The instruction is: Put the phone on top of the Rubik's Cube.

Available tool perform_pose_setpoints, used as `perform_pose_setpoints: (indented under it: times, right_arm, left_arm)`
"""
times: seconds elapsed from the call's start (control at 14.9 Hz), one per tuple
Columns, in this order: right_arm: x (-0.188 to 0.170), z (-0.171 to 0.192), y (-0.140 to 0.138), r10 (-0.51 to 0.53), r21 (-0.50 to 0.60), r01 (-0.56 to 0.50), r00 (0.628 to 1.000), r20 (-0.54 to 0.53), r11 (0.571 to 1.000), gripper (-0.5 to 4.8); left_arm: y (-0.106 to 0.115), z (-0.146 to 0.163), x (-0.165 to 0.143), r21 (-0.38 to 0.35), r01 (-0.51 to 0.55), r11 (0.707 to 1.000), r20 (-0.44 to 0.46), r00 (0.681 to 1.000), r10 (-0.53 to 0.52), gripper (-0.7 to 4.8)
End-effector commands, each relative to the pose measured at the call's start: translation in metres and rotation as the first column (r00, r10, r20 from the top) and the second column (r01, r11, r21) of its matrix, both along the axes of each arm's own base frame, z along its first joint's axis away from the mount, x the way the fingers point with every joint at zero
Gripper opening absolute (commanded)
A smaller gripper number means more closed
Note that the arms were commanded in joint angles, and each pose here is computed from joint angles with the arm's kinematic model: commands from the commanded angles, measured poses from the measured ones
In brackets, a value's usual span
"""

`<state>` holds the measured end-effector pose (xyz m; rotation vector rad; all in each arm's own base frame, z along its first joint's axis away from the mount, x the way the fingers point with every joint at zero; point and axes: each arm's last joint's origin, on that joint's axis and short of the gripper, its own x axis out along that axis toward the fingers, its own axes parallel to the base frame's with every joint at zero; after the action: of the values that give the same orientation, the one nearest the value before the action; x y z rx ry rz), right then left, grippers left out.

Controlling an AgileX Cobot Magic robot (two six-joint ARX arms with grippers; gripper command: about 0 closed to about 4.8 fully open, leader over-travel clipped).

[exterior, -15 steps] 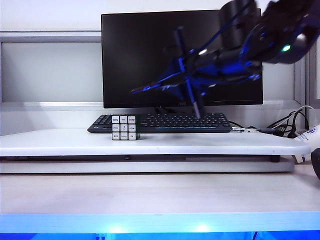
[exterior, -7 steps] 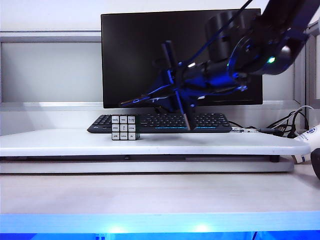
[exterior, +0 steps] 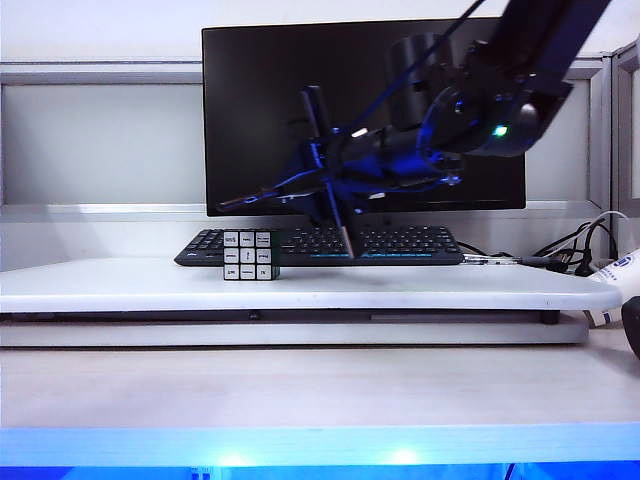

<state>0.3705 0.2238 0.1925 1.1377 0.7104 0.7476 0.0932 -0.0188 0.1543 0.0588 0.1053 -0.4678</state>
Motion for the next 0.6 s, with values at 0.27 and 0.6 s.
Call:
perform_pose_setpoints:
  times: [0.27,0.6]
  right_arm:
    - [0.0003,-0.0004,0.0056,0.008,0.002,-0.008,1.0,-0.001,1.0,-0.09]
    - [0.0011,-0.0018,0.0049,-0.023,-0.008,0.022,1.0,-0.01,1.0,-0.09]
  left_arm:
    - [0.0001,-0.0018,0.0,0.005,-0.001,1.0,-0.012,1.0,0.001,-0.06]
    - [0.0001,-0.0017,0.0,0.004,0.0,1.0,-0.011,1.0,0.0,-0.06]
